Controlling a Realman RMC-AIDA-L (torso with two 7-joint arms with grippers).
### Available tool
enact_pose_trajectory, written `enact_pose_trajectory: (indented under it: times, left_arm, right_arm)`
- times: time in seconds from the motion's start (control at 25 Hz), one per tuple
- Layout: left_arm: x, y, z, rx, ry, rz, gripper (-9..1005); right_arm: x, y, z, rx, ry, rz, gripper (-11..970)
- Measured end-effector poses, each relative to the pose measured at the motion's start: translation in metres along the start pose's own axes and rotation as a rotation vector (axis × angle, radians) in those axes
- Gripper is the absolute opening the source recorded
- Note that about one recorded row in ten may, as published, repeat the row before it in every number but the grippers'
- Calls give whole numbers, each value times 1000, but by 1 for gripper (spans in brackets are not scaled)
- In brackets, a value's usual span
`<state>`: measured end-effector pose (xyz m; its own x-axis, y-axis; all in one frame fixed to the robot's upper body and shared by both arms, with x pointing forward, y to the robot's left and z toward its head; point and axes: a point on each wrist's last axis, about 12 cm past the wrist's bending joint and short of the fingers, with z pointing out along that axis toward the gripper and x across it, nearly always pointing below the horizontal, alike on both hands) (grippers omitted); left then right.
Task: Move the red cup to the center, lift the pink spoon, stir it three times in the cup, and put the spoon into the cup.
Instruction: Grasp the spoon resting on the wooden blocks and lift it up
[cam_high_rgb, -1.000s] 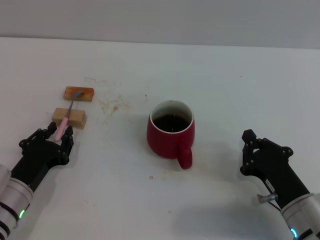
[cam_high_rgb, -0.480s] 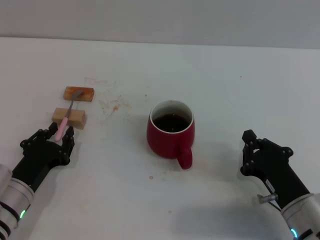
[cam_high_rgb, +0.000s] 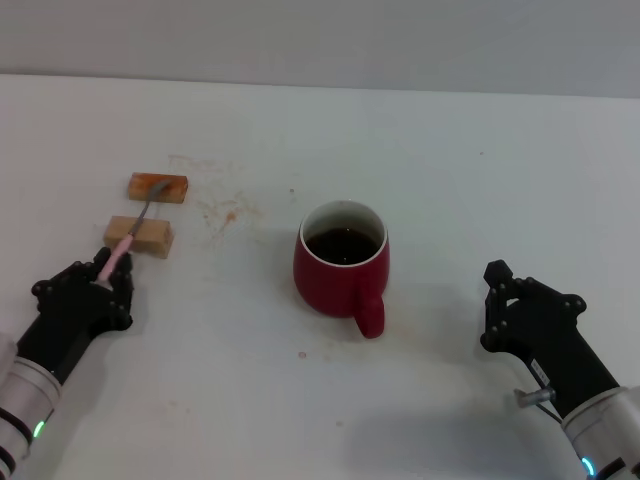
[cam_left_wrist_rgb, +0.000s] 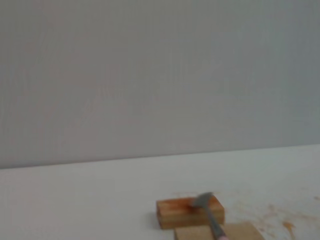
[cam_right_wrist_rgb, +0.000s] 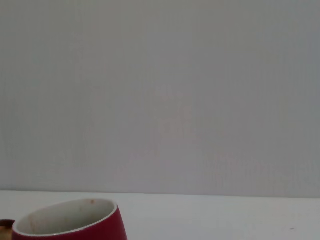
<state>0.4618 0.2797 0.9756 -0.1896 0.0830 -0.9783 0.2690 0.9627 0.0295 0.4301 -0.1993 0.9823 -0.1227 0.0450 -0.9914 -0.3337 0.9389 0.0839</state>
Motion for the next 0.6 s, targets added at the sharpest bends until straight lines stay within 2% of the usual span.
enact_pose_trajectory:
  times: [0.4, 0.6]
  left_arm:
    - [-6, -2, -1, 15, -51, 8, 160]
    - [-13, -5, -2, 39, -109, 14, 155]
  right_arm:
    - [0, 0, 0, 0, 3, 0, 0]
    - [0, 0, 0, 0, 3, 0, 0]
